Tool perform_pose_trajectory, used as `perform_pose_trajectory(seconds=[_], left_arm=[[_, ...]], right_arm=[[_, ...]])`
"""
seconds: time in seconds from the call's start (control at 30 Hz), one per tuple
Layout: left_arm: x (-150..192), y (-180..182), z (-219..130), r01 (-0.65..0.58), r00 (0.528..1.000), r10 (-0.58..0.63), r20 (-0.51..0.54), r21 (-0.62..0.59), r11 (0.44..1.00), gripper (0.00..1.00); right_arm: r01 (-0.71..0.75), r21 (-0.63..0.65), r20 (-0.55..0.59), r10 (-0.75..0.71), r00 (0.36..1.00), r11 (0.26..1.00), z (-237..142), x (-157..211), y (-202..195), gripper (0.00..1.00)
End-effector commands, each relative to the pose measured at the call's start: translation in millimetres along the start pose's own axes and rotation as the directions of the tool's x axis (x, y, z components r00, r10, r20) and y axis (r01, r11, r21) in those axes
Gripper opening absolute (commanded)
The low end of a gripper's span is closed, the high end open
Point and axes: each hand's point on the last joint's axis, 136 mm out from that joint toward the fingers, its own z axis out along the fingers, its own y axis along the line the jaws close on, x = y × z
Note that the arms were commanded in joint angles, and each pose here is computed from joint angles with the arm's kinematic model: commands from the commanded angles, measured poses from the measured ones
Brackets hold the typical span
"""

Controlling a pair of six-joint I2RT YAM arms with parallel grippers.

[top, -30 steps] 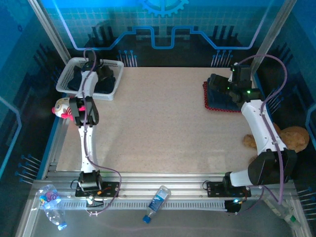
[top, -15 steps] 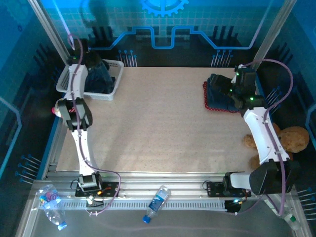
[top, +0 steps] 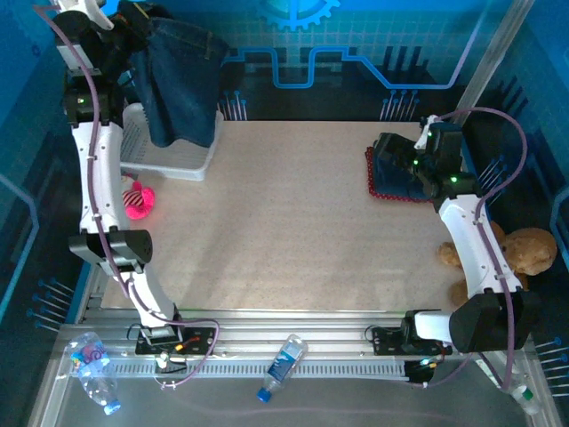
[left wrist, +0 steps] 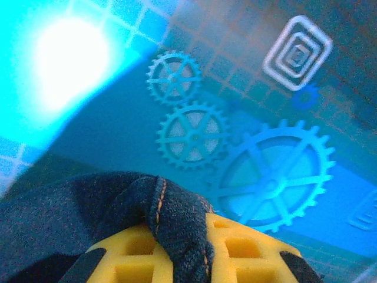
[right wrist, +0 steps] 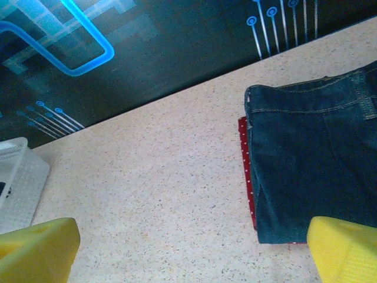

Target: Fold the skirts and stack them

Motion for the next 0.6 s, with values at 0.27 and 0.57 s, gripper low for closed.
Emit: perform_pose_trajectory(seconds=[0.27,0.57], left_arm=[[-18,-101,-41,0.021,0.999,-0.028,0.025,0.229,0.973,0.00],[21,-134,-50,0.110,0.992,-0.083,-0.098,0.309,0.945,0.00]], right_arm=[[0.157,-0.532,0.011,-0.179,0.984,0.832,0,16,106,1.00],[0.218,-0.763,0.035,-0.297,0.954,0.609,-2,41,189,1.00]])
